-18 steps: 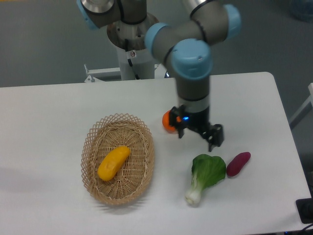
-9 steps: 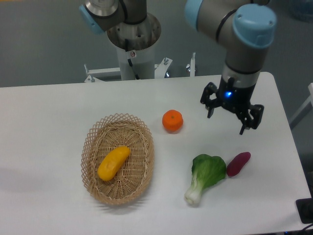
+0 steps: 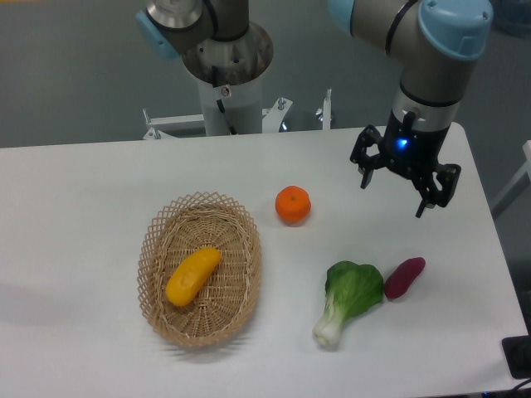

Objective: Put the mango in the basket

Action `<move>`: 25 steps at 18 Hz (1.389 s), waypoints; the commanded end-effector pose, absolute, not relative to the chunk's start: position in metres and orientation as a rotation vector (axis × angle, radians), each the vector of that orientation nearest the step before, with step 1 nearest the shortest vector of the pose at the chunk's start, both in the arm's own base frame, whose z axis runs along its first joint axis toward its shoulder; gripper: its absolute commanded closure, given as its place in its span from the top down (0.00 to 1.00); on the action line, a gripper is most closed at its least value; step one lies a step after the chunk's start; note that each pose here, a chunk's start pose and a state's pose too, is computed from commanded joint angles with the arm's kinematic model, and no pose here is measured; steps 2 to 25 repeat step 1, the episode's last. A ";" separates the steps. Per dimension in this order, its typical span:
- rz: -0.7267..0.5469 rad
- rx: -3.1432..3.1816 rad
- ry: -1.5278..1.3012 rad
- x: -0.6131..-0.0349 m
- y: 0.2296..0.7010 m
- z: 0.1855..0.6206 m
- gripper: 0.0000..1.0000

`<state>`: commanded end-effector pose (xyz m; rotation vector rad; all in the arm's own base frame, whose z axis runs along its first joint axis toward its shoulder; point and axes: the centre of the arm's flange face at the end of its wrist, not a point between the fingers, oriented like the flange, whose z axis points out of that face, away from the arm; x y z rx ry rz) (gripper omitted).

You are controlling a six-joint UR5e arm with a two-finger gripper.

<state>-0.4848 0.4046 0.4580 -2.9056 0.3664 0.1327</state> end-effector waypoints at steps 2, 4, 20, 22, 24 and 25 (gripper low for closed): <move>0.129 -2.907 0.366 -0.485 0.405 0.456 1.00; 0.129 -2.907 0.366 -0.485 0.405 0.456 1.00; 0.129 -2.907 0.366 -0.485 0.405 0.456 1.00; 0.129 -2.907 0.366 -0.485 0.405 0.456 1.00; 0.129 -2.907 0.366 -0.485 0.405 0.456 1.00; 0.129 -2.907 0.366 -0.485 0.405 0.456 1.00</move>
